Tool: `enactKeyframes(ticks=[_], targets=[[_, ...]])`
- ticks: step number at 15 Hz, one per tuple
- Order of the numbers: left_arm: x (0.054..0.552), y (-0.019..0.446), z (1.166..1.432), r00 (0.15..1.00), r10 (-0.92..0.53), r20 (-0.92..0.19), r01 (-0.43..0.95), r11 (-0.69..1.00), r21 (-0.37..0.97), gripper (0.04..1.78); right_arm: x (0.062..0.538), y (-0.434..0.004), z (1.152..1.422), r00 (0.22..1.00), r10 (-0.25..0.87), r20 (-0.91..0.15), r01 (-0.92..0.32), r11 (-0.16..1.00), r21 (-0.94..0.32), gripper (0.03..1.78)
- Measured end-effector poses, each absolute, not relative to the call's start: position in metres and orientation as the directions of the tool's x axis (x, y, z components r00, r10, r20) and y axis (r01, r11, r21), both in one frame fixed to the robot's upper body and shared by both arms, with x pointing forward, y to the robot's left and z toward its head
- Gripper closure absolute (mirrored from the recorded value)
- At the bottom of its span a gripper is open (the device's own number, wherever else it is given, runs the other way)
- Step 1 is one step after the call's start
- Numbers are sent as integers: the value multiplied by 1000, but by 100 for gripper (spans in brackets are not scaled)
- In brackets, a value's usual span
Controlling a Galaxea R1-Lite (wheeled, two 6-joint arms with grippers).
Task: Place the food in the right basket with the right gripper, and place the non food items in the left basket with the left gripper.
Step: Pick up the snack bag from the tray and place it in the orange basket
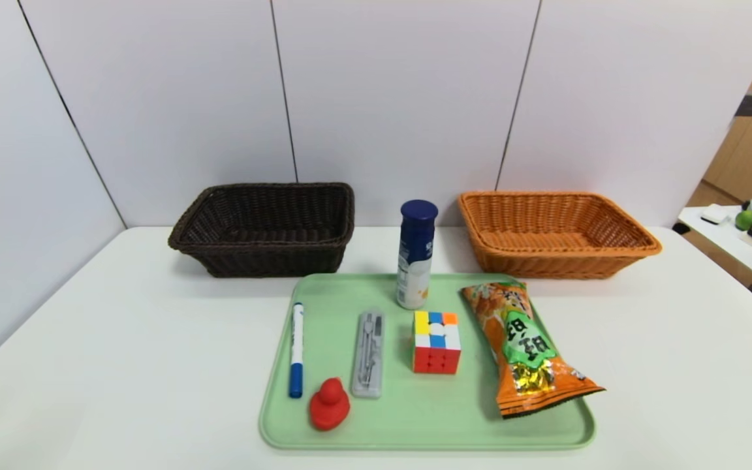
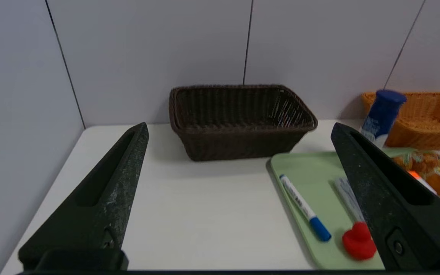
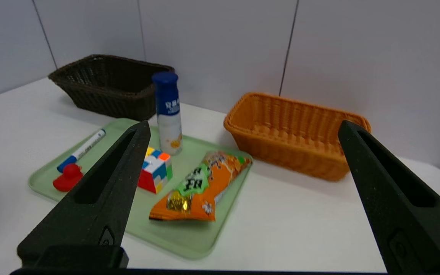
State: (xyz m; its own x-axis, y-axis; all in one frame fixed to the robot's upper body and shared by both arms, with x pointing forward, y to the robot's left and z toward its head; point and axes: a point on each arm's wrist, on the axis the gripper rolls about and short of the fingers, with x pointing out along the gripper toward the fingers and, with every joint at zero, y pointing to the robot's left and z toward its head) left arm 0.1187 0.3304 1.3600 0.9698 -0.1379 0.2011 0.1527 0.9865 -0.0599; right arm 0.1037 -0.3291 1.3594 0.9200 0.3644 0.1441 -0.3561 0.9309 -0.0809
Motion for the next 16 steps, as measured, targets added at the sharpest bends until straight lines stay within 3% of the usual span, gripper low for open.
enactKeyframes(ticks=[4, 7, 9, 11, 13, 16], targets=[[205, 331, 1419, 982, -121, 145, 130, 990, -51, 13, 176, -319, 1416, 878, 463, 121, -455, 886, -92, 11], [256, 334, 1420, 994, -88, -65, 87, 996, -30, 13, 237, -312, 1433, 881, 473, -24, -474, 880, -40, 11], [276, 337, 1408, 982, -37, -185, 32, 999, -30, 13, 275, -305, 1427, 880, 435, -188, -441, 898, 14, 11], [288, 338, 1401, 973, -10, -230, 3, 1000, -29, 13, 306, -294, 1414, 861, 359, -359, -373, 927, 32, 11], [293, 338, 1397, 969, -8, -245, 1, 1000, -29, 13, 329, -279, 1398, 807, 308, -503, -343, 939, 24, 11], [295, 339, 1397, 968, 15, -249, -19, 1000, -16, 13, 353, -250, 1379, 698, 320, -641, -373, 926, 56, 11]])
